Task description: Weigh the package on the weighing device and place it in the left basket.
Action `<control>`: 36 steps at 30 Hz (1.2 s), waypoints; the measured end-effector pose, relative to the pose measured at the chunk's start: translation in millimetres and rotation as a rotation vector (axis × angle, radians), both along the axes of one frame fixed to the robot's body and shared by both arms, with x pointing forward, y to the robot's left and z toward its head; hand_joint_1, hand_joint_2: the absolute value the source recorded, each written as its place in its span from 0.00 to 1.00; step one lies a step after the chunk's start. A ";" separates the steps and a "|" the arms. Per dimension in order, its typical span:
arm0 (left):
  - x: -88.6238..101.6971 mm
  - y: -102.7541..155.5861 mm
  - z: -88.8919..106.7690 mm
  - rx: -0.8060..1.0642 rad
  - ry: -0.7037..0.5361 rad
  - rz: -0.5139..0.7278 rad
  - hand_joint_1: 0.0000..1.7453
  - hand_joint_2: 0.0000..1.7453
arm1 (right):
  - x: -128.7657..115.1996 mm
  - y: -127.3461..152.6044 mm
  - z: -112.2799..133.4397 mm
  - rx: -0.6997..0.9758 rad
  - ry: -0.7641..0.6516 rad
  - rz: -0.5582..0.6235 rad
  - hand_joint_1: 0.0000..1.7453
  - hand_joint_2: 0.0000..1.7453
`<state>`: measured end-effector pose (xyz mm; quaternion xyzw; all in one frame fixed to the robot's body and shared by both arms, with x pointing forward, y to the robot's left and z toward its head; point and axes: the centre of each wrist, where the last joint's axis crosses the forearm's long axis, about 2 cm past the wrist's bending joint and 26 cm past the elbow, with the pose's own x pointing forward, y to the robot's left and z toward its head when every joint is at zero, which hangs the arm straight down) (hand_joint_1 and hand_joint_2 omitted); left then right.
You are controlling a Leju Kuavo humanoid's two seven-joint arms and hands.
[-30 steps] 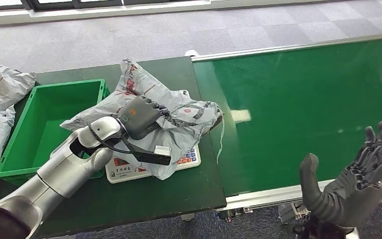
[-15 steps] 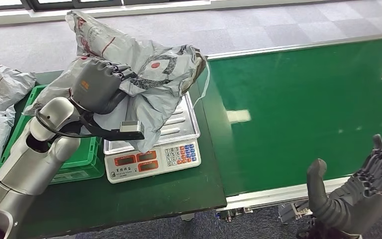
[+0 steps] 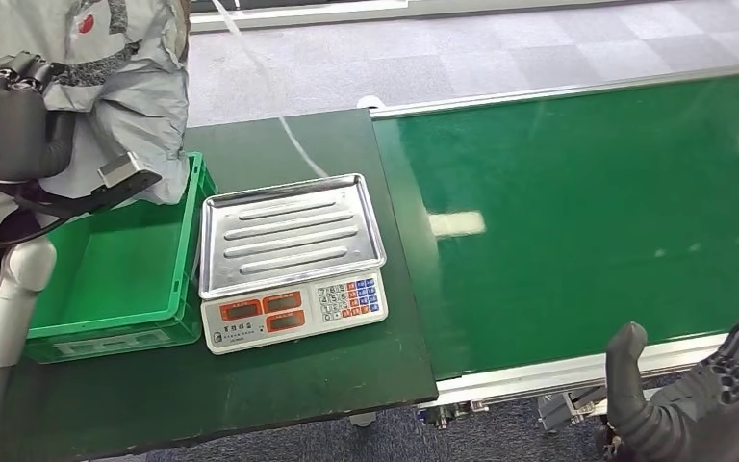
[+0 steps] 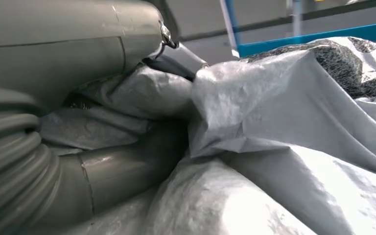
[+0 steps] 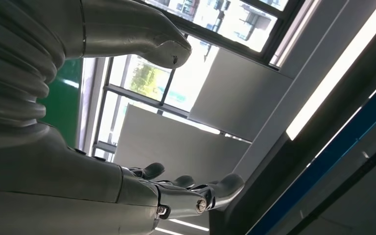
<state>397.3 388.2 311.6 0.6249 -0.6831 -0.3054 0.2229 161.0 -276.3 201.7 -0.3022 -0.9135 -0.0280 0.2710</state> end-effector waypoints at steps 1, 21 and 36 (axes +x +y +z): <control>-1.5 7.3 -4.7 -0.001 0.008 0.051 1.00 1.00 | -0.4 0.1 0.0 0.001 0.002 -0.003 0.00 1.00; -74.3 124.2 -161.0 -0.087 0.430 0.611 1.00 1.00 | 3.9 7.2 6.9 -0.010 0.021 0.026 0.00 1.00; -84.2 62.5 -214.3 -0.235 0.703 0.427 0.00 0.25 | 11.4 9.3 13.4 -0.011 0.009 0.038 0.00 1.00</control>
